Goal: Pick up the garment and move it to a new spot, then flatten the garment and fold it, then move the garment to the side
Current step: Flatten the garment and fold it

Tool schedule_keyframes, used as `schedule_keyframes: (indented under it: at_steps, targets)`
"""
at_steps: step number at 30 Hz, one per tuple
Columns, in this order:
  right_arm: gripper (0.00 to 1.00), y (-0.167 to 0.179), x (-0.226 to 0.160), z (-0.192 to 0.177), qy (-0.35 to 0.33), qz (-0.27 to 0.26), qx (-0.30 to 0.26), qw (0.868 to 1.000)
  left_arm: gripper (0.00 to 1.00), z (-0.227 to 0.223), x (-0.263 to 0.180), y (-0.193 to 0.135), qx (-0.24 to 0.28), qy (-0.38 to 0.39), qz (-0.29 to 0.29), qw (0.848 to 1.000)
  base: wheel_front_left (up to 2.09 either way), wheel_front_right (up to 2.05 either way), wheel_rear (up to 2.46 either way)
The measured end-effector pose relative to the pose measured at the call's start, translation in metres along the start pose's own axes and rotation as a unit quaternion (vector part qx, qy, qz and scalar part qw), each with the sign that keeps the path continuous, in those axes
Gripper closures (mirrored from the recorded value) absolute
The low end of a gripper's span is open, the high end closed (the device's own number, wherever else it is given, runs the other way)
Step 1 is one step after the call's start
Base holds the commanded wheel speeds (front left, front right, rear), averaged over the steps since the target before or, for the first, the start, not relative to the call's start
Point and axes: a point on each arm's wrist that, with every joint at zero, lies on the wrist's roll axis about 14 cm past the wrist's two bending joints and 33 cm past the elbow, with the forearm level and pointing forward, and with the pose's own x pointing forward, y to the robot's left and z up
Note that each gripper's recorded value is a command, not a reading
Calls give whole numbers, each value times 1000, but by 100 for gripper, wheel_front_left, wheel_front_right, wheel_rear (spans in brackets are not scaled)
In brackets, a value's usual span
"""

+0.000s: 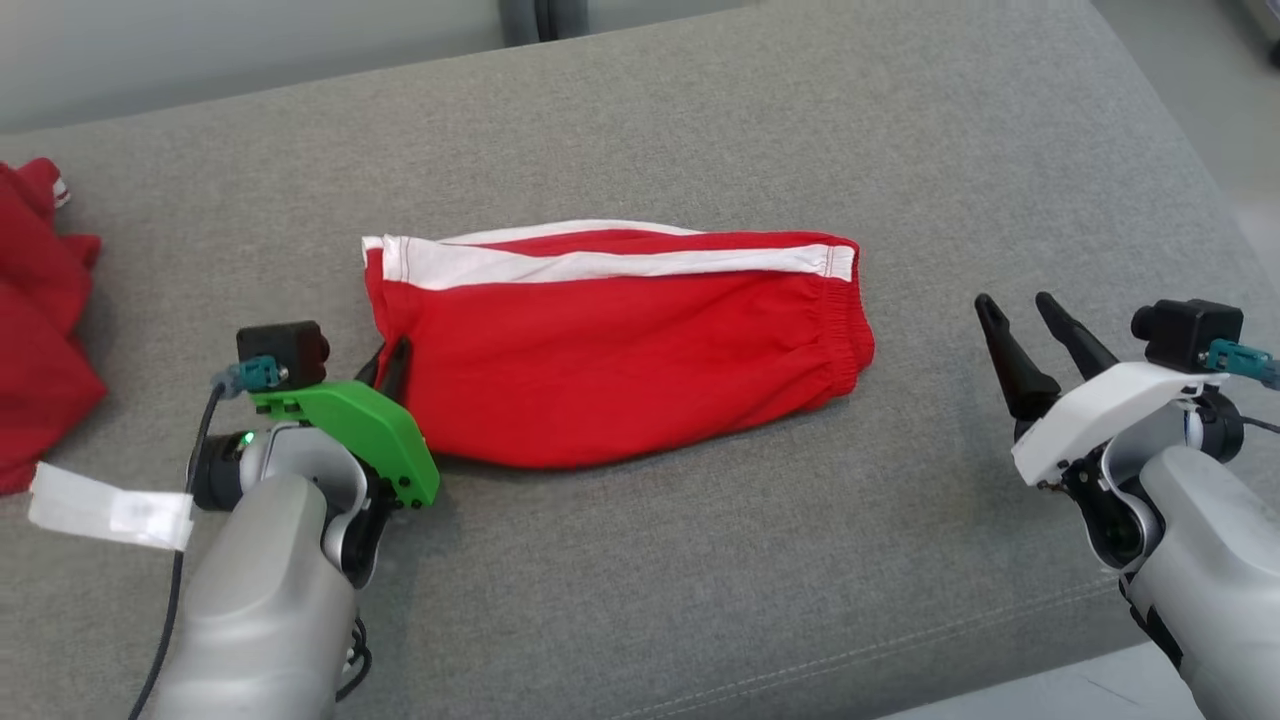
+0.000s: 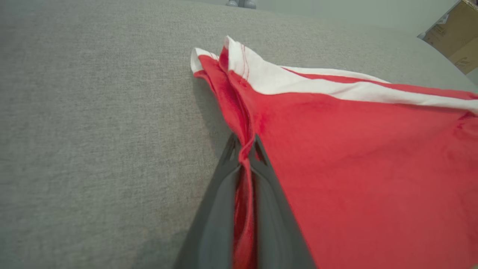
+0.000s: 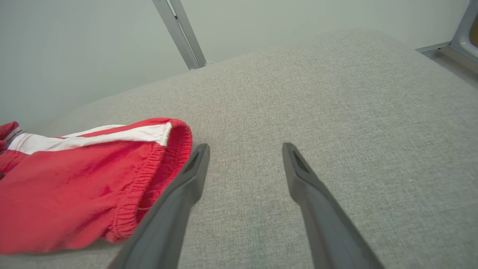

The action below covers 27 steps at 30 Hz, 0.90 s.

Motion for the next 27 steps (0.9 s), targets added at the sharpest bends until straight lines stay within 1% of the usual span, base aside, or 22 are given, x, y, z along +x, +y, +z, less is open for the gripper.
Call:
schedule_keyframes:
  at_steps: [5, 10, 13, 15, 18, 19, 20, 21, 22, 23, 24, 25, 26, 27]
  targets:
    - [0, 15, -5, -8, 7, 19, 7, 1000, 100, -2, -26, 11, -26, -28, 21, 999, 0, 0, 0]
    - [0, 39, -8, -9, 6, 48, 15, 999, 100, -7, -51, 21, -46, -47, 44, 997, 0, 0, 0]
    - [0, 52, -8, -8, 7, 65, 18, 998, 100, -13, -65, 24, -71, -54, 53, 995, 0, 0, 0]
    - [0, 56, -8, -8, 9, 69, 23, 997, 100, -16, -69, 24, -74, -53, 54, 994, 0, 0, 0]
    - [0, 72, -11, -15, 23, 85, 32, 996, 100, -21, -80, 24, -81, -55, 57, 994, 0, 0, 0]
    - [0, 77, -12, -17, 28, 92, 30, 995, 90, -19, -82, 23, -82, -61, 58, 993, 0, 0, 0]
    - [0, 82, -12, -18, 31, 98, 29, 994, 75, -16, -84, 23, -80, -68, 58, 993, 0, 0, 0]
    - [0, 87, -12, -18, 34, 103, 30, 994, 67, -12, -85, 23, -79, -75, 60, 992, 0, 0, 0]
    - [0, 91, -12, -19, 37, 107, 33, 993, 44, -9, -86, 22, -77, -81, 61, 992, 0, 0, 0]
    - [0, 95, -11, -19, 39, 111, 35, 992, 39, -6, -86, 22, -75, -87, 62, 991, 0, 0, 0]
    - [0, 97, -11, -20, 41, 113, 35, 992, 38, -3, -87, 22, -73, -92, 62, 991, 0, 0, 0]
    - [0, 98, -11, -20, 45, 115, 33, 992, 31, -1, -87, 21, -71, -96, 63, 991, 0, 0, 0]
    - [0, 99, -10, -20, 48, 116, 30, 992, 27, 1, -87, 20, -70, -98, 61, 991, 0, 0, 0]
    - [0, 99, -9, -21, 52, 117, 28, 991, 27, 1, -87, 18, -68, -98, 58, 991, 0, 0, 0]
